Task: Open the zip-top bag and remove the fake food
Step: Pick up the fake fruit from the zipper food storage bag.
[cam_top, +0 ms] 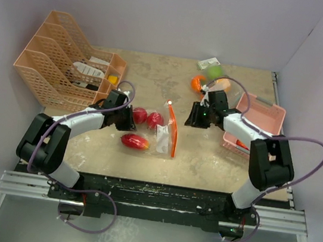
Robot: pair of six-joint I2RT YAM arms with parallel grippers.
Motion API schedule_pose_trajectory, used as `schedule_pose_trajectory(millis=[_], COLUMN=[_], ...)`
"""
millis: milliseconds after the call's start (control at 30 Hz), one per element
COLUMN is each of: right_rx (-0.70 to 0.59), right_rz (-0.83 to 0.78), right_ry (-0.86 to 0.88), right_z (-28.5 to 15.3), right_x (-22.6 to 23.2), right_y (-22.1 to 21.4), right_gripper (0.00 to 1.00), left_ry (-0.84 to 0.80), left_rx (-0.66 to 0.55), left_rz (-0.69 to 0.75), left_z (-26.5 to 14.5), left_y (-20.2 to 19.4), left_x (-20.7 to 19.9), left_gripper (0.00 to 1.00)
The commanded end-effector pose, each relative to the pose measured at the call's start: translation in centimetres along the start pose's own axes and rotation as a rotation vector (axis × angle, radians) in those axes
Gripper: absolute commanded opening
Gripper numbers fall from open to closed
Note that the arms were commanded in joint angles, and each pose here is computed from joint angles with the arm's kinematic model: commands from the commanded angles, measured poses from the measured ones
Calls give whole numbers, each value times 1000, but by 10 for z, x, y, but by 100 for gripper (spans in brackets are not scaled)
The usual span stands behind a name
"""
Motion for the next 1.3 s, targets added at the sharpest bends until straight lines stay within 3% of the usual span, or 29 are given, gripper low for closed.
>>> schedule_pose_trajectory(millis=[0,300,567,800,933,1267], right_rx=[-32,-25,-10,70,92,-35], right_rz=[-108,-284,-357,-348,-352,-399], right_ry=[231,433,463,409,397,427], right_z=[10,26,38,61,74,69], right_x=[46,102,125,113,109,129], right_y=[10,7,3,-13,-21,14], right_gripper=[40,46,47,57,70,83], left_ry=[-31,-44,-46,-47,-50,-57], left_rx=[-34,-21,-24,-24,-17,-12], left_rz=[-2,-15,-7,-4,-4,7], left_z=[-3,1,2,1,1,-3], left_y=[10,7,10,11,8,6], left_x=[-7,-7,-9,-9,-8,-8], left_gripper=[0,0,0,0,0,0])
Point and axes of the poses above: each gripper's point midway between its finger pads, its own z axis out along the fingers, its own x axis along the line the jaws close on, y = z × x, the point moved 10 cm from there along -z, back along the fingers, and after that the axes turned 1 degree about -z, right-handed, at the moved point
